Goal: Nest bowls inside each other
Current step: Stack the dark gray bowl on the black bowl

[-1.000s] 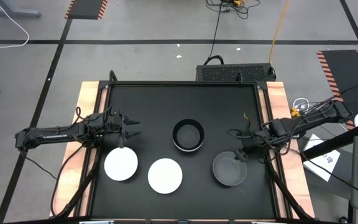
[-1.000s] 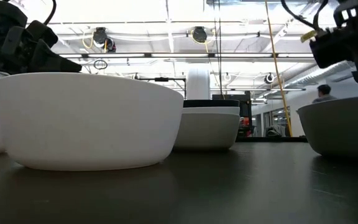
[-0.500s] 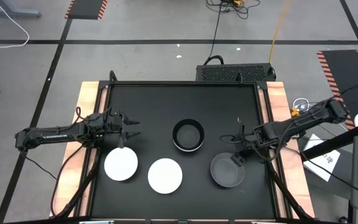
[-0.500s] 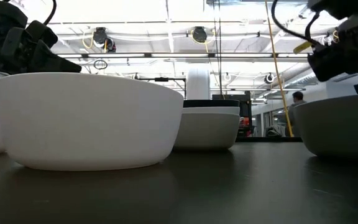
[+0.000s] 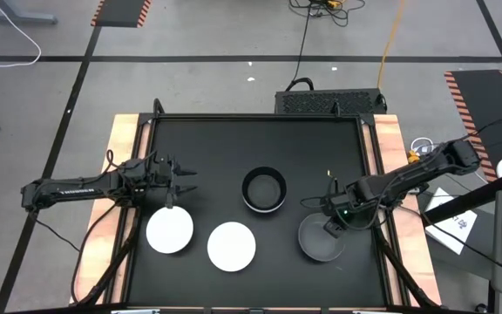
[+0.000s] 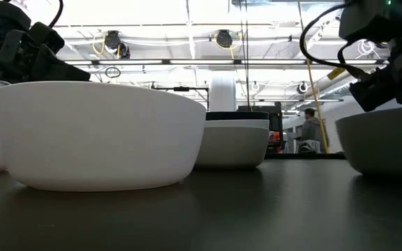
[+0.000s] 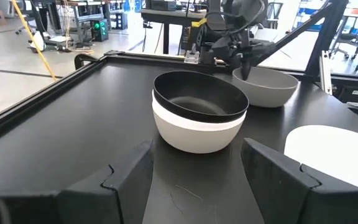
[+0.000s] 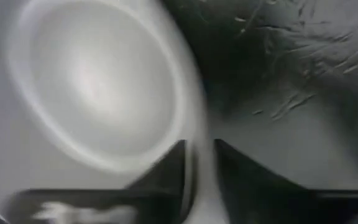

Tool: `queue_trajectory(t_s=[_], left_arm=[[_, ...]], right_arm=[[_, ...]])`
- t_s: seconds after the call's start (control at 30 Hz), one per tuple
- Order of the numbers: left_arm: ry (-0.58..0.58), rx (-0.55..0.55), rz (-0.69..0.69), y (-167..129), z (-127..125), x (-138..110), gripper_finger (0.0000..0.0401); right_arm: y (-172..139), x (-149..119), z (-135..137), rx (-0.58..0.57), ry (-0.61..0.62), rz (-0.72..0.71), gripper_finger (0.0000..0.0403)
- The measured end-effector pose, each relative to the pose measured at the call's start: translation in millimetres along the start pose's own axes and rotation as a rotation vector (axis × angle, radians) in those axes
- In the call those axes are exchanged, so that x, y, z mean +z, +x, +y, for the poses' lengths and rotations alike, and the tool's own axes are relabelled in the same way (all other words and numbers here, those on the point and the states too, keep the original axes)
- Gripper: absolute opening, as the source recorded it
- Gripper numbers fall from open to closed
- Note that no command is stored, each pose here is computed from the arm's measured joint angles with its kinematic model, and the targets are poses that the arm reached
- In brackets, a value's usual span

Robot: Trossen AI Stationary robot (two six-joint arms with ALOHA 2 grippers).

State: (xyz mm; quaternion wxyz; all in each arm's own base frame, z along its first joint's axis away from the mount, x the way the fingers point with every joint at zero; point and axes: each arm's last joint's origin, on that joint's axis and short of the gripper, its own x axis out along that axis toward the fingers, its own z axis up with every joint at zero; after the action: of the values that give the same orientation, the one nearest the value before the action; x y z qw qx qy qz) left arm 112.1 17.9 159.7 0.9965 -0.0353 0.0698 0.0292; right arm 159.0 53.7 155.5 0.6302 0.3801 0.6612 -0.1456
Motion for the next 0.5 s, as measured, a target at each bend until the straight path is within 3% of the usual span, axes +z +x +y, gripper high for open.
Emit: queue_trajectory(t_s=[0.03, 0.1, 0.3, 0.5], left_arm=[[0.000, 0.000, 0.000, 0.0, 0.0, 0.0, 0.0244], [0.000, 0.000, 0.000, 0.0, 0.0, 0.0, 0.0243], [-0.001, -0.001, 0.005, 0.0, 0.0, -0.5, 0.0243], [-0.006, -0.001, 0.019, 0.0, 0.0, -1.7, 0.0244]], right_arm=[[0.8, 0.3, -0.1, -0.007, -0.036, 0.000, 0.0038], [0.9, 0.9, 0.5, -0.002, -0.100, -0.010, 0.0014], [-3.3, 3.4, 3.2, 0.040, -0.116, -0.070, 0.0003], [-12.4, 9.0, 16.2, 0.174, -0.190, -0.227, 0.0002]])
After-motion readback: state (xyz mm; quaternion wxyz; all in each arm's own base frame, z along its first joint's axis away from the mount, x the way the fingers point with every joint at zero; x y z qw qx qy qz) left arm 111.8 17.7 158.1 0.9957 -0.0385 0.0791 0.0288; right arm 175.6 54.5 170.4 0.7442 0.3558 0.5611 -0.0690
